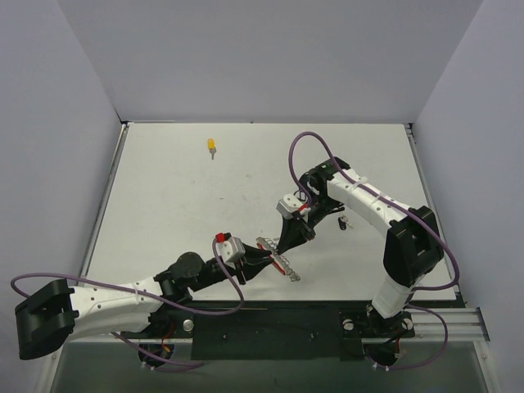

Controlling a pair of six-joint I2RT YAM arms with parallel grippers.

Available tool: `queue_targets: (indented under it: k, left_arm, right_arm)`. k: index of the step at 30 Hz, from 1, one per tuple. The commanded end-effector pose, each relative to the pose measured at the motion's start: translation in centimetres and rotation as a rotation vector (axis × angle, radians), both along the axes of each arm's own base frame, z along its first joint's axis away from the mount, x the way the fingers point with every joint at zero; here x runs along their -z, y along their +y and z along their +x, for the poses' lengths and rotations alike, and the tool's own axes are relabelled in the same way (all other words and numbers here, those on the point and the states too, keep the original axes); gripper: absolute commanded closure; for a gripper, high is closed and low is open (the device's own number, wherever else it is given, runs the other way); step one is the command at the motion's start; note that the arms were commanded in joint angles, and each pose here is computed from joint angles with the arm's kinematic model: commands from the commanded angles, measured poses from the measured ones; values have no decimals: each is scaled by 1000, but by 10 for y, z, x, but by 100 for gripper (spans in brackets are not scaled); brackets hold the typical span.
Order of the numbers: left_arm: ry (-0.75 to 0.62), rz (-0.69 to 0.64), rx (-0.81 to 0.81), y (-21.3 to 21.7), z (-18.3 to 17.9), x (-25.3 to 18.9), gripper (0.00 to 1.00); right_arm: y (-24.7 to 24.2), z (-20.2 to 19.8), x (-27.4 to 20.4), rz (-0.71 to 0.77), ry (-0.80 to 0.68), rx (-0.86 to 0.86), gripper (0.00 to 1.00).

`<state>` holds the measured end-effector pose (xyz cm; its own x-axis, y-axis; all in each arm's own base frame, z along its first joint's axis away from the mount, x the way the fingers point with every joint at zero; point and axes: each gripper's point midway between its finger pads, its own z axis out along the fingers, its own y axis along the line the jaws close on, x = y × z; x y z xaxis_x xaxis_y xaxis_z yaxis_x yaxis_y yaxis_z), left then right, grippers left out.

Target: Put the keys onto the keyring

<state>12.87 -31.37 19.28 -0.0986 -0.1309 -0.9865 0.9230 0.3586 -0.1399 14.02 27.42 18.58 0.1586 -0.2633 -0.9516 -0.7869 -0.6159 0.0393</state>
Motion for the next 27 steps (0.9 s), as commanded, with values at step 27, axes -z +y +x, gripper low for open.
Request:
queue_targets:
  k: [27]
  left_arm:
    - [-88,-127,-12,-11,1,-44,75]
  right_arm:
    - [-14,-33,-34,-48,217,32,100]
